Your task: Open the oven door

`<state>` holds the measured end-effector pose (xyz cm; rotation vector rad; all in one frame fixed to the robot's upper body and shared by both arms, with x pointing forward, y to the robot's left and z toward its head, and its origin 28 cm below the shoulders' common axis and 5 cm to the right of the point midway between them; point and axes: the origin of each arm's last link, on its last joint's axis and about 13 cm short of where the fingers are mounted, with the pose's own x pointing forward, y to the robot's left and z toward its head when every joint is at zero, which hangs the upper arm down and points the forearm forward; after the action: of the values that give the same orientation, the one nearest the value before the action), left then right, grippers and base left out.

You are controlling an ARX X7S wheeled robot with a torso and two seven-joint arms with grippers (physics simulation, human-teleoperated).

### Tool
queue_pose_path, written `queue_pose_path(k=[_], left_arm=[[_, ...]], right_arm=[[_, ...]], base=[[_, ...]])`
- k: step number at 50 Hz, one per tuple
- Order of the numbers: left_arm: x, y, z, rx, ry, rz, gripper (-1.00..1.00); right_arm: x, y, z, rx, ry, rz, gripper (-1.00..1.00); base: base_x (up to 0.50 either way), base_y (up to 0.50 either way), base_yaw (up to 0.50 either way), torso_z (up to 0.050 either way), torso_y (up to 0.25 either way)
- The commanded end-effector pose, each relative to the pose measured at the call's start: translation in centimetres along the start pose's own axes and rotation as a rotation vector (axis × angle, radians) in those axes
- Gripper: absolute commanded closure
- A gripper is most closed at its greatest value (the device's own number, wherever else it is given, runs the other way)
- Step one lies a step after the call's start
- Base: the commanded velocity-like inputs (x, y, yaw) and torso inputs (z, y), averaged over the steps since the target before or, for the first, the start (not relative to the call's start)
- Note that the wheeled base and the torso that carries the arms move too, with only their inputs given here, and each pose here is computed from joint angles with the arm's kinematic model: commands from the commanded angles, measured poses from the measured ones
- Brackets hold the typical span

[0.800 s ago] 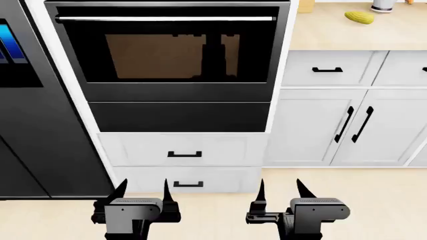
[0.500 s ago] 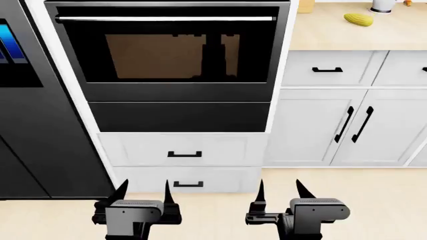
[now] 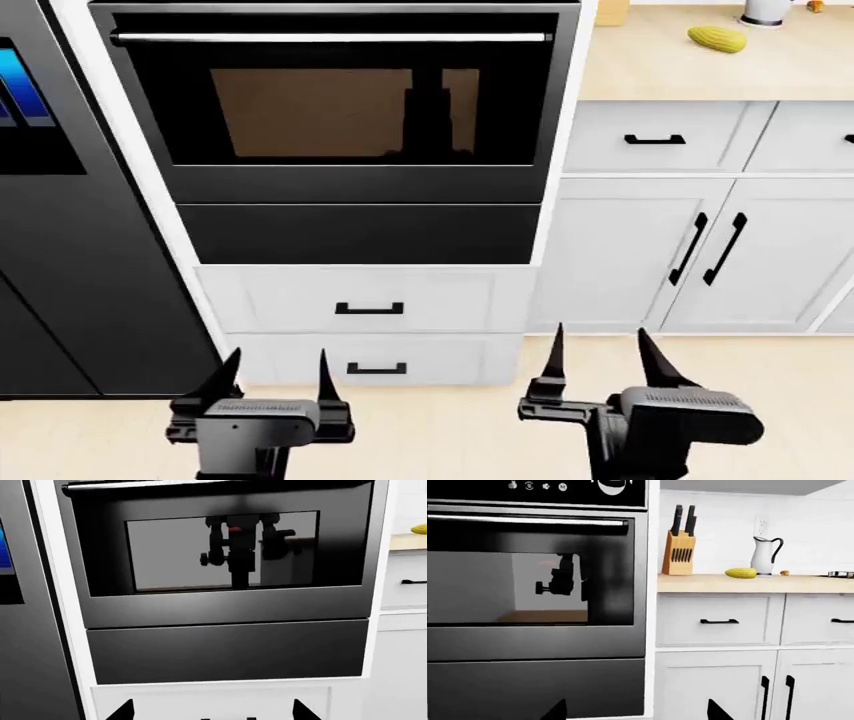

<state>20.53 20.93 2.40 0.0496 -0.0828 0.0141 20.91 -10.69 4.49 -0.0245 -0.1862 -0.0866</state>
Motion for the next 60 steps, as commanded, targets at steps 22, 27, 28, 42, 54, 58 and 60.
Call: queue_pose_path(k=[22, 27, 28, 42, 54, 58, 60], left_arm=[[-0.1, 0.2, 0.3, 0.009, -0.017, 0.008, -1.00], [0.0, 0.1, 0.2, 0.010, -0.014, 0.008, -1.00], [-0.1, 0.1, 0.2, 0.010, -0.014, 0.007, -1.00], [0.0, 0.1, 0.1, 0.009, -0.009, 0.005, -1.00], [0.0, 0.0, 0.1, 0.009, -0.006, 0.003, -1.00], [0.0, 0.0, 0.1, 0.009, -0.006, 0.003, -1.00], [0.0, 0.1, 0.1, 0.009, -0.006, 0.004, -1.00]], right_arm=[[0.9, -4.1, 7.8, 0.002, -0.418, -0.295, -1.00], [0.9, -4.7, 8.6, -0.007, -0.479, -0.343, -1.00], [0.9, -4.8, 8.7, -0.006, -0.488, -0.349, -1.00], [-1.2, -6.3, 11.3, 0.006, -0.628, -0.446, -1.00], [-3.0, -7.6, 13.4, 0.005, -0.780, -0.501, -1.00], [-3.4, -7.8, 13.7, -0.004, -0.825, -0.515, -1.00], [-3.4, -7.8, 13.8, -0.008, -0.842, -0.514, -1.00]], base=[[0.00, 0.00, 0.00, 0.000, 0.000], [0.00, 0.00, 0.00, 0.000, 0.000], [0.00, 0.00, 0.00, 0.000, 0.000], [0.00, 0.00, 0.00, 0.000, 0.000], [0.00, 0.00, 0.00, 0.000, 0.000], [0.00, 0.00, 0.00, 0.000, 0.000], [0.00, 0.00, 0.00, 0.000, 0.000]])
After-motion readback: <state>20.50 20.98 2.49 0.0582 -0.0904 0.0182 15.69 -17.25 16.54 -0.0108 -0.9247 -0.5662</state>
